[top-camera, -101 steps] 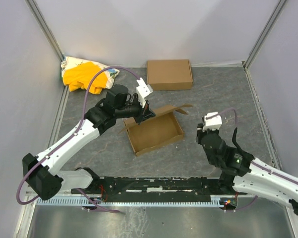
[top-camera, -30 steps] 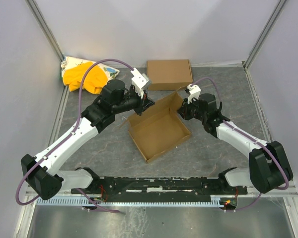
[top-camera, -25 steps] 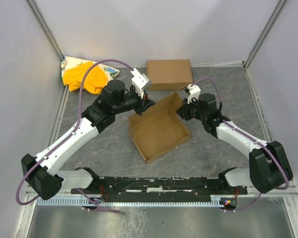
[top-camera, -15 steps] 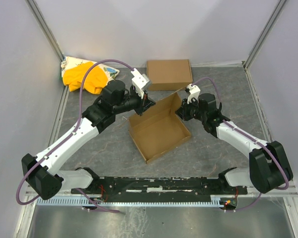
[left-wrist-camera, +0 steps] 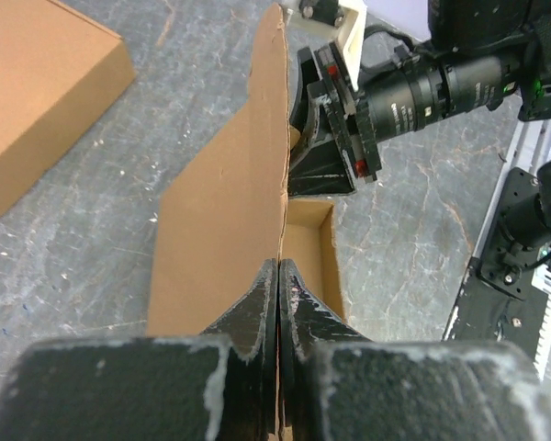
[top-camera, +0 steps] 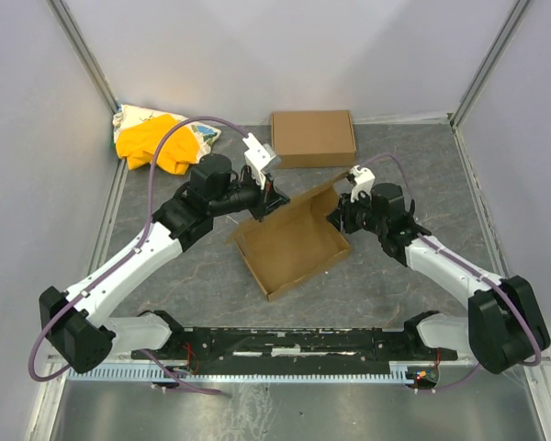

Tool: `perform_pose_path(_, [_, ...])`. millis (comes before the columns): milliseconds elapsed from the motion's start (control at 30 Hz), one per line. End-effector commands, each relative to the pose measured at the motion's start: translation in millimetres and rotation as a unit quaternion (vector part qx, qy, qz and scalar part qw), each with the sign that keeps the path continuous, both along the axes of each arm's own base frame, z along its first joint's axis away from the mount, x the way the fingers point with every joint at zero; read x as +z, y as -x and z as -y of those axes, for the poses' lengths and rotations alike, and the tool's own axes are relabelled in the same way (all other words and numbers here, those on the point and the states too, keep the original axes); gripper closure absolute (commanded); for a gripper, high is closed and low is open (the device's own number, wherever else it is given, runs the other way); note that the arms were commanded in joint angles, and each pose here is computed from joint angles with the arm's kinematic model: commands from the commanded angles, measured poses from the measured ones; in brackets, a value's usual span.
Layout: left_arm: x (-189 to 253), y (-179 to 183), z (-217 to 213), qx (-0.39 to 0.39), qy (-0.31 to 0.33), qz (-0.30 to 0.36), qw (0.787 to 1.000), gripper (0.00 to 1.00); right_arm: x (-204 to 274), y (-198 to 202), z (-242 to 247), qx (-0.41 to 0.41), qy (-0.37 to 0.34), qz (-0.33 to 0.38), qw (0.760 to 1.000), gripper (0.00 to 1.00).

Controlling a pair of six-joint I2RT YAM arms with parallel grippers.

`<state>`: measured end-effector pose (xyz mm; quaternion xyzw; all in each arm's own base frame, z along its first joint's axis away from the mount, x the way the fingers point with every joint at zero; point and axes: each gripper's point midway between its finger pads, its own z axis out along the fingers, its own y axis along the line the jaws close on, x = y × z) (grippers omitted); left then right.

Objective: Fold the paper box

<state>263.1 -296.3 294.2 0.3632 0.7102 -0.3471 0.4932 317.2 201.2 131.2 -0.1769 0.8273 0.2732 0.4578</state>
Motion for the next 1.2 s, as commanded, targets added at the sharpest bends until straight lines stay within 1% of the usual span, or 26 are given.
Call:
perform_pose_path(0, [-4, 17, -1, -0.012, 0.02, -0.032, 0.999, 0.97, 14, 11, 6, 0.004, 0.002, 0.024, 1.0, 0.57])
perform_pose_path(67, [-6, 20, -3, -0.011, 0.022, -0.039, 0.999, 0.97, 15, 21, 10, 0.002, 0.001, 0.018, 1.0, 0.49])
perform_pose_path(200, [-10, 30, -5, -0.012, 0.027, -0.05, 0.998, 0.97, 21, 49, 20, 0.008, 0.002, 0.016, 1.0, 0.4])
perform_pose_path(233, [-11, 33, -6, -0.013, 0.028, -0.053, 0.998, 0.97, 25, 60, 26, 0.01, 0.005, 0.018, 1.0, 0.36])
perform_pose_path(267, [-13, 34, -6, -0.013, 0.028, -0.056, 0.998, 0.97, 28, 68, 30, 0.007, 0.006, 0.019, 1.0, 0.36])
perform_pose_path(367, [-16, 39, -8, -0.012, 0.029, -0.062, 0.998, 0.97, 43, 86, 35, -0.01, -0.032, 0.021, 0.999, 0.34])
perform_pose_path(467, [-18, 46, -8, -0.014, 0.033, -0.072, 0.997, 0.97, 51, 102, 50, -0.048, -0.037, 0.009, 0.998, 0.33])
perform_pose_path(533, [-23, 53, -5, -0.021, 0.034, -0.087, 0.995, 0.92, 56, 109, 60, -0.073, -0.037, 0.007, 0.997, 0.32])
perform_pose_path(600, [-33, 66, -1, -0.034, 0.032, -0.108, 0.993, 0.81, 66, 114, 67, -0.088, -0.042, 0.014, 0.995, 0.32])
perform_pose_path(700, [-59, 89, 0, -0.044, 0.02, -0.142, 0.989, 0.67, 81, 112, 70, -0.104, -0.054, 0.022, 0.993, 0.31])
perform_pose_path(800, [-70, 104, -4, -0.035, 0.019, -0.149, 0.988, 0.58, 90, 103, 66, -0.107, -0.05, 0.006, 0.993, 0.31])
perform_pose_path(933, [-58, 121, -13, -0.031, 0.052, -0.14, 0.988, 0.53, 101, 89, 57, -0.101, -0.035, -0.023, 0.994, 0.31])
perform_pose_path(1000, [-54, 125, -22, -0.021, 0.056, -0.137, 0.989, 0.53, 114, 82, 49, -0.091, -0.044, -0.021, 0.995, 0.32])
perform_pose_path(1067, [-55, 119, -32, 0.016, 0.056, -0.133, 0.989, 0.54, 131, 73, 40, -0.074, -0.055, -0.01, 0.996, 0.33])
perform_pose_path(1100, [-53, 112, -39, 0.048, 0.063, -0.128, 0.989, 0.54, 135, 67, 36, -0.069, -0.057, -0.008, 0.996, 0.33])
perform_pose_path(1133, [-51, 103, -47, 0.086, 0.072, -0.127, 0.986, 0.54, 139, 61, 33, -0.069, -0.057, -0.007, 0.996, 0.32])
perform_pose_path(1167, [-50, 92, -57, 0.138, 0.084, -0.13, 0.978, 0.54, 140, 53, 32, -0.077, -0.052, -0.012, 0.996, 0.32])
